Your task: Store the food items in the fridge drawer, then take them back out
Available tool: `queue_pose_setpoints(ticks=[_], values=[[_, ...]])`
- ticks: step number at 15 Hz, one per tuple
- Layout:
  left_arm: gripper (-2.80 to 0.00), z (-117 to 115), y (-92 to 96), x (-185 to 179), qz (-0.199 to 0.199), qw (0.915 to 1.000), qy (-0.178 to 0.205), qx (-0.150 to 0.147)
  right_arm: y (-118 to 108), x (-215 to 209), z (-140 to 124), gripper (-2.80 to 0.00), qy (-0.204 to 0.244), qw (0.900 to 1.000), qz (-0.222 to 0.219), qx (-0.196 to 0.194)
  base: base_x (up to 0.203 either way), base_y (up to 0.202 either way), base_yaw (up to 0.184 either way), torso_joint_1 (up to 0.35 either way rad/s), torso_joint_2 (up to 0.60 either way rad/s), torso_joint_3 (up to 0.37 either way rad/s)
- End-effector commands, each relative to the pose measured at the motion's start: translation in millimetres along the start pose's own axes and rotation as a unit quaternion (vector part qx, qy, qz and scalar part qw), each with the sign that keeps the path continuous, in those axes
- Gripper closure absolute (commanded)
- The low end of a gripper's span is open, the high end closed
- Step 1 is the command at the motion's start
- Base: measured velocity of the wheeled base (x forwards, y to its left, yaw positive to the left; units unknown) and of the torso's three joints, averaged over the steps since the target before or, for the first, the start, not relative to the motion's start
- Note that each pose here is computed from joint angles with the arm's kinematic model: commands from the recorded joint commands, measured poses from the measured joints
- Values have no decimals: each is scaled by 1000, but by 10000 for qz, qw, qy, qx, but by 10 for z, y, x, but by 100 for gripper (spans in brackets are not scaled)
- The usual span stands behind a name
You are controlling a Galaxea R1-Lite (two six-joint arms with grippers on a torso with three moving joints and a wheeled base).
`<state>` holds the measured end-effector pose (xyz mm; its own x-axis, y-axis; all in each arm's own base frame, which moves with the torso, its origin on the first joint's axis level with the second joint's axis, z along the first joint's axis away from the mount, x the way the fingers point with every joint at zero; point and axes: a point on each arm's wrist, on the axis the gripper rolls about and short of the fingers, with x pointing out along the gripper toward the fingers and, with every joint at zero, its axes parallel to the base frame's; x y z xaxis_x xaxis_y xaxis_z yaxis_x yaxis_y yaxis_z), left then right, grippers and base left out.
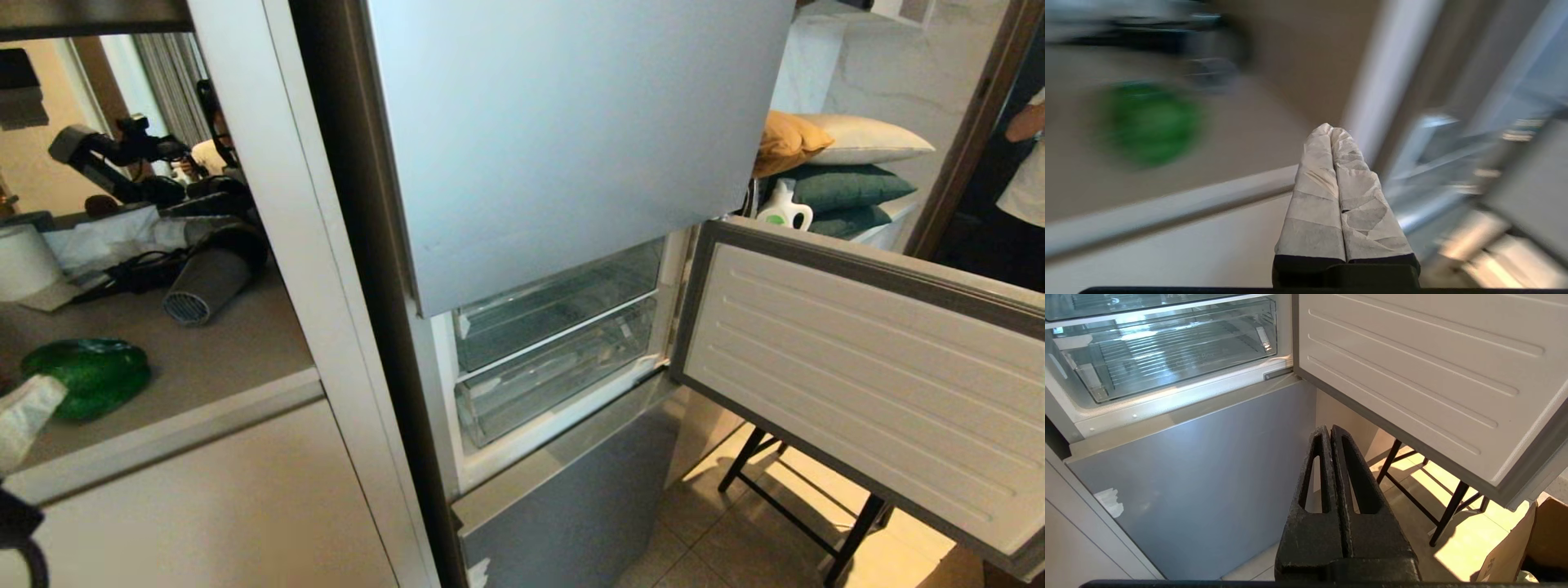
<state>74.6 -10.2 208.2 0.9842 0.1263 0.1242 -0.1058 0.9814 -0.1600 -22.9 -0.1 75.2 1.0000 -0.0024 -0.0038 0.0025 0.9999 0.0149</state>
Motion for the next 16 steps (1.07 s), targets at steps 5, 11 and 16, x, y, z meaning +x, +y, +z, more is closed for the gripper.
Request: queue_pose_setpoints(ticks=[5, 11, 16], values=[[0, -391, 330, -871, 102, 9924, 812, 924, -1, 1, 1, 0, 11, 10000, -11, 94, 0, 0, 0, 0, 0, 0], [0, -1053, 391, -893, -651, 9641, 1998, 1621, -1, 1, 1, 0, 11, 10000, -11, 94, 0, 0, 0, 0, 0, 0], [0, -1028, 414, -941, -19, 9696, 1741, 1718, -1, 1, 2, 0, 4, 10000, -11, 56, 0, 0, 0, 0, 0, 0]])
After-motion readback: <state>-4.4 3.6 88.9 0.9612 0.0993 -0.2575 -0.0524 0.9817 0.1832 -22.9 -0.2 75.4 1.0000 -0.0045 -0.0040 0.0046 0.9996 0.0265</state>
